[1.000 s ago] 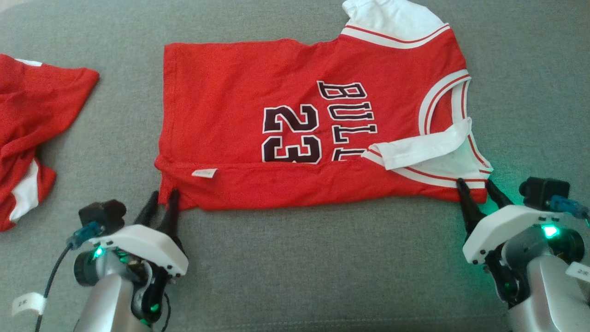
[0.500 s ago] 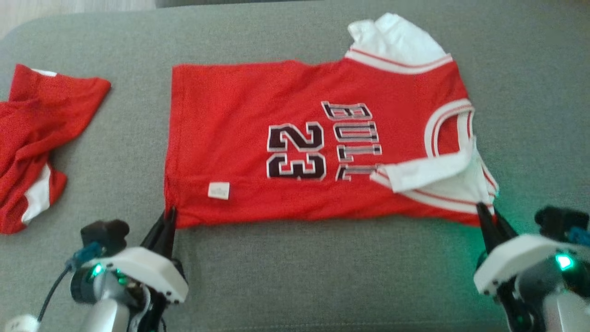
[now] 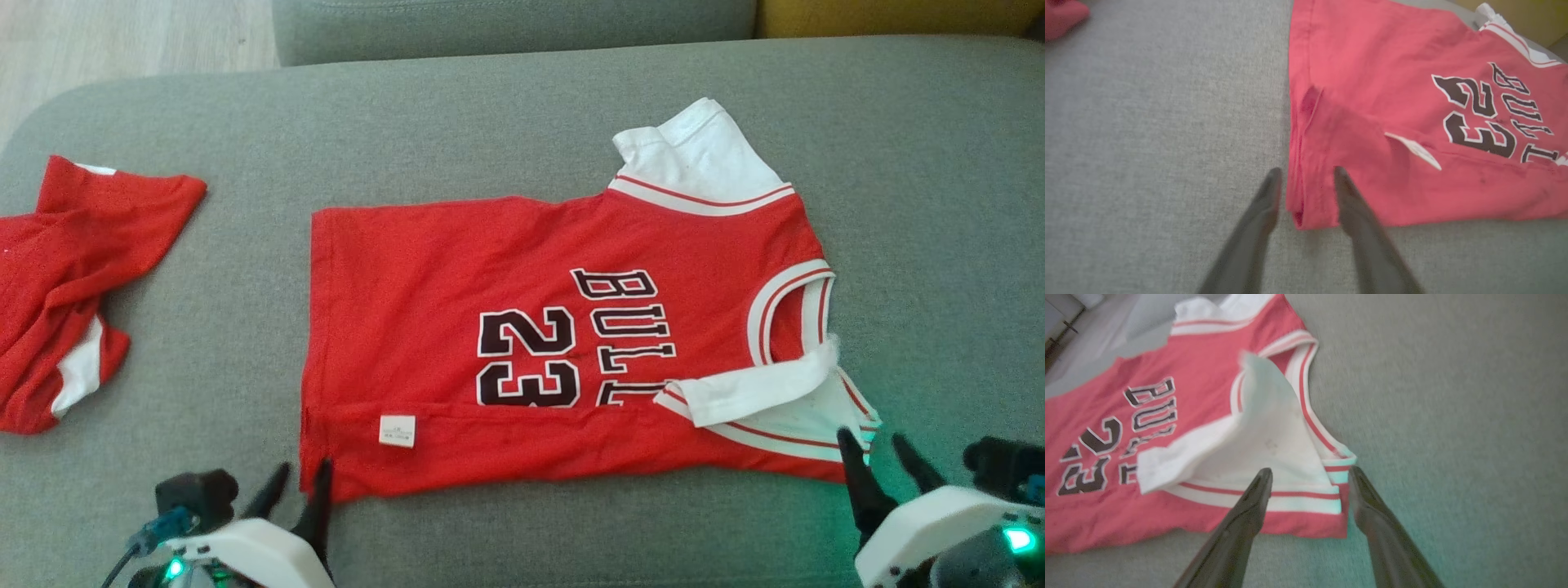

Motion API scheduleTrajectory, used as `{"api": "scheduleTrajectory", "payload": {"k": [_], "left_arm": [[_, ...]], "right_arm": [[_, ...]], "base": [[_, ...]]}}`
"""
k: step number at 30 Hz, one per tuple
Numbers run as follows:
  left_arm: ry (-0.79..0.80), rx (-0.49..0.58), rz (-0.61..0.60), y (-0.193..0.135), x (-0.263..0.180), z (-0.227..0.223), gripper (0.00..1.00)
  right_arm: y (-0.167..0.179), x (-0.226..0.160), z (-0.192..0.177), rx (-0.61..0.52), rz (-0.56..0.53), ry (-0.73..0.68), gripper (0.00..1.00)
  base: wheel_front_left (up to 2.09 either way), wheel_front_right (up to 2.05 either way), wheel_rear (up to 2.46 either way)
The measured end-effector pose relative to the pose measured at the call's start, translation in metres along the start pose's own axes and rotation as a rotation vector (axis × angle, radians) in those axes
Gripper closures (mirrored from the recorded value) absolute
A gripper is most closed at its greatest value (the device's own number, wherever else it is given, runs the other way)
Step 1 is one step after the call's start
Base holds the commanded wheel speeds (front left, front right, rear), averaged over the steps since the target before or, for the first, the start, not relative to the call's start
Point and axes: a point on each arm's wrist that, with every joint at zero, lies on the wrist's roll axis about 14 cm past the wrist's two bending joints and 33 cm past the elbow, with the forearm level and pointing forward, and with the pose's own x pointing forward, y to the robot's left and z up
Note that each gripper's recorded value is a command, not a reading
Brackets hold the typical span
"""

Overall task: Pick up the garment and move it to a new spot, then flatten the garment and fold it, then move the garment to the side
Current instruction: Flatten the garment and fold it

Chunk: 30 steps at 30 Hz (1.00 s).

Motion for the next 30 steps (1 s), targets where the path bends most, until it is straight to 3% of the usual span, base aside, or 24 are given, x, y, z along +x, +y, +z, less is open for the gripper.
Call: {"api": "scheduleTrajectory", "payload": {"k": [5,11,15,30], "left_arm": [[-0.161,0.036,0.013,-0.004,-0.002,0.032,0.00],[-0.415,0.062,-0.004,-0.022,-0.010,0.092,0.00],[-0.516,0.091,-0.015,-0.029,-0.017,0.117,0.00],[-0.448,0.110,0.021,-0.022,-0.010,0.102,0.00]], "right_arm": [[0.024,-0.011,0.063,-0.054,0.060,-0.295,0.00],[0.057,-0.022,0.110,-0.126,0.143,-0.492,0.00],[0.066,-0.025,0.115,-0.151,0.165,-0.514,0.00],[0.078,-0.018,0.110,-0.181,0.199,-0.491,0.00]], "base": [[0.00,0.00,0.00],[0.00,0.00,0.00],[0.00,0.00,0.00],[0.00,0.00,0.00]]}}
